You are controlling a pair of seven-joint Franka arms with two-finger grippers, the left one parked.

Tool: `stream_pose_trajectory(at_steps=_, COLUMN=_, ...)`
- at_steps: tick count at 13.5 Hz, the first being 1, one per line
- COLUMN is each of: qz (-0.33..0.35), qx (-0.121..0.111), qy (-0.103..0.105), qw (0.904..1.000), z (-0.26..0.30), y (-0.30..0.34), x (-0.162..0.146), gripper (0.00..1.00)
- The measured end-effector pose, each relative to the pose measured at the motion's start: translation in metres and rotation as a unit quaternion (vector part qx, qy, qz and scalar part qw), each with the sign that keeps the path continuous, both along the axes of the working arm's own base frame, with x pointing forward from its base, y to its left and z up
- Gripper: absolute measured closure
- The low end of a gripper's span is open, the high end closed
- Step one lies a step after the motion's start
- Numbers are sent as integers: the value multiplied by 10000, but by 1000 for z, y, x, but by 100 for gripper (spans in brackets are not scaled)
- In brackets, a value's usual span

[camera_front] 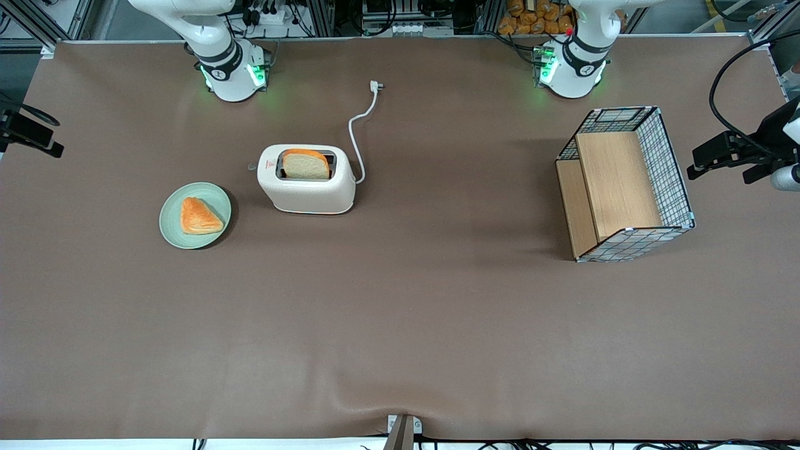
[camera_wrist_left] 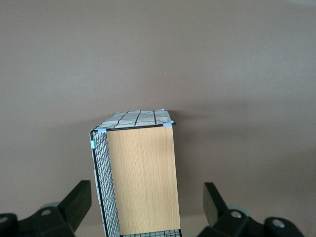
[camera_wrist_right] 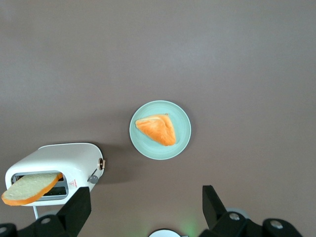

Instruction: Press toaster button with right arm

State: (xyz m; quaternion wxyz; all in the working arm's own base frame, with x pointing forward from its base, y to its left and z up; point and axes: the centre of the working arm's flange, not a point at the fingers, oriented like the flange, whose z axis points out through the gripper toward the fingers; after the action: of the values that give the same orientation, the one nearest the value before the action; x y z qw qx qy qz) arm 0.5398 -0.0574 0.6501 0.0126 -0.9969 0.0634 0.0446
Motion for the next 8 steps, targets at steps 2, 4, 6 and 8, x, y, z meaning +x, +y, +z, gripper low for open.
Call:
stream_pose_trajectory(at_steps=2, qz=-27, qx=11, qy=114, qw=9999, z=-10, y=0, x=1, gripper=0)
stream_pose_trajectory(at_steps=4, qz=-40, qx=43, qy=238, qw=9997, z=-21, y=-1, x=0, gripper=0)
stream_pose_trajectory(at_steps=6, qz=-51, qx=182, qy=461, qw=9988, z=-43, y=0, x=-1, gripper=0)
stream_pose_trajectory(at_steps=8, qz=-68, qx=309, qy=620, qw=9976, z=-63, y=2, x=-4, gripper=0)
